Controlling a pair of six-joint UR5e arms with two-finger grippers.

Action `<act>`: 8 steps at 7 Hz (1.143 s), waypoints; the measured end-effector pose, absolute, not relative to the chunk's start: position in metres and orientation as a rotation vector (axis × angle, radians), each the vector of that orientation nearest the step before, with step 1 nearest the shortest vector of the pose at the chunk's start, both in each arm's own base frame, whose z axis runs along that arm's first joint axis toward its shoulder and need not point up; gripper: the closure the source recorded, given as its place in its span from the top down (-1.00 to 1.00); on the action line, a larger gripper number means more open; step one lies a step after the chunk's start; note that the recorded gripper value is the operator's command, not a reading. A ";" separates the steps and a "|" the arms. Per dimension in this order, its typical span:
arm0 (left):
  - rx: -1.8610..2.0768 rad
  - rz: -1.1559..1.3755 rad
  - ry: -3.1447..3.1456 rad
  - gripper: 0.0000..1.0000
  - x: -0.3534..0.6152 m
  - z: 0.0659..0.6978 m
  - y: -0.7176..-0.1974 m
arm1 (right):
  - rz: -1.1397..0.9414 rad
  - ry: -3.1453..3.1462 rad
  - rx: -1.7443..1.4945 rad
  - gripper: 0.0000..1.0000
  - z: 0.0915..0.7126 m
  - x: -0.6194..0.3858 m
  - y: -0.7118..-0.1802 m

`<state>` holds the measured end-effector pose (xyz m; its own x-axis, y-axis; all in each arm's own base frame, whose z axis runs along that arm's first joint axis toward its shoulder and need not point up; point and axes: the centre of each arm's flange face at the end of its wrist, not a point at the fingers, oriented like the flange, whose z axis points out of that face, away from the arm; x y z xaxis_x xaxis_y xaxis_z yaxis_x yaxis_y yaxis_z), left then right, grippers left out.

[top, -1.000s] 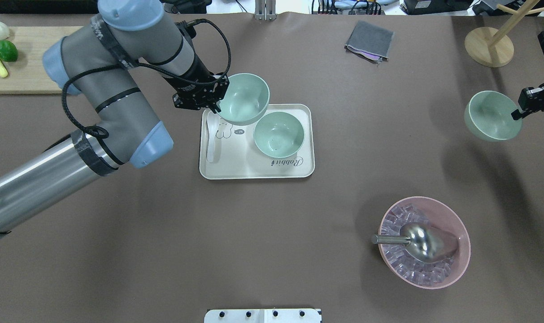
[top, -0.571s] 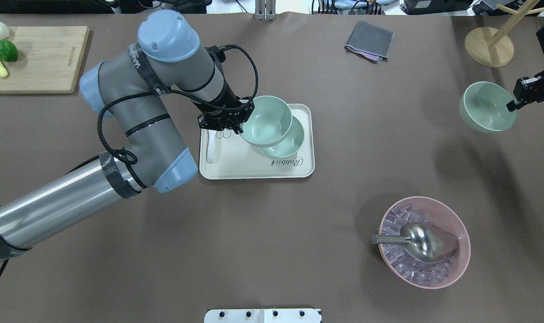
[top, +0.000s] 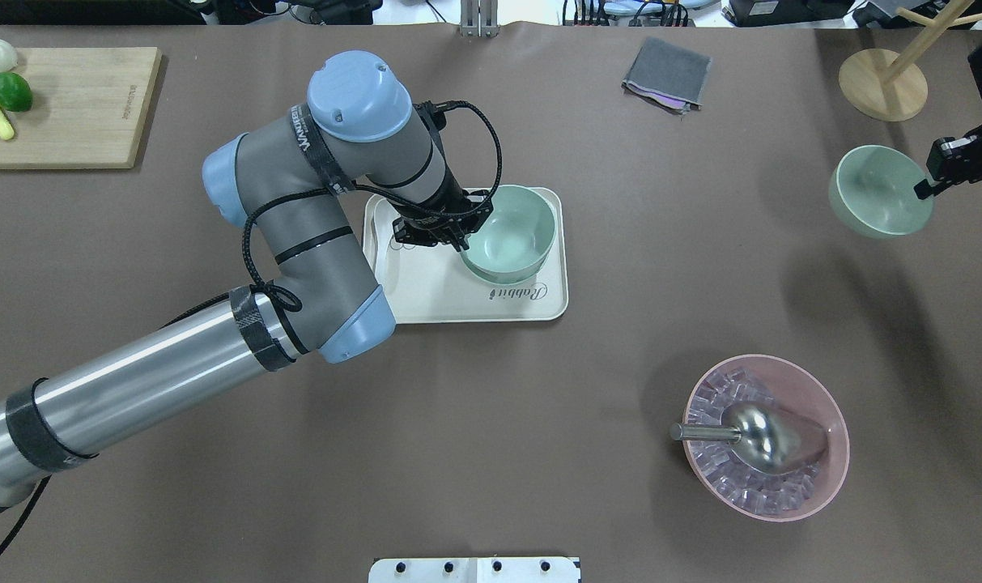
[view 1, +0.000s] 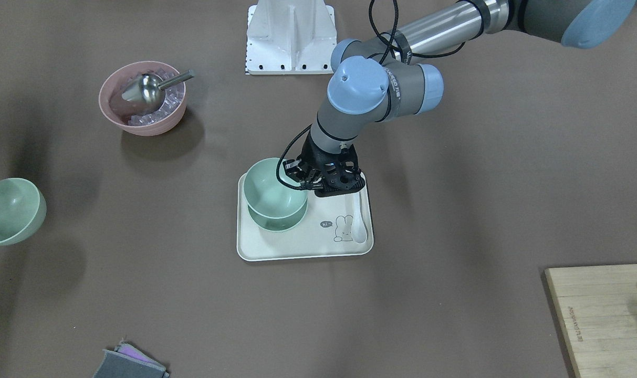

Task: Stack green bowls together

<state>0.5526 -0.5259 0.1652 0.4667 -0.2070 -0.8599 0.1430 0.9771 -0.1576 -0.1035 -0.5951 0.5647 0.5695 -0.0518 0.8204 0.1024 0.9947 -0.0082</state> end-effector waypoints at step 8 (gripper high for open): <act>-0.009 -0.179 1.136 0.97 0.554 0.180 -0.529 | -0.082 -0.958 -0.048 -1.00 0.564 -0.097 -0.596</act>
<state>0.5542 -0.5292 0.1804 0.4085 -0.1467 -0.9009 0.1375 0.9856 -0.0981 -0.0970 -0.5960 0.5639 0.5724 -0.0486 0.8185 0.0916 0.9958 -0.0049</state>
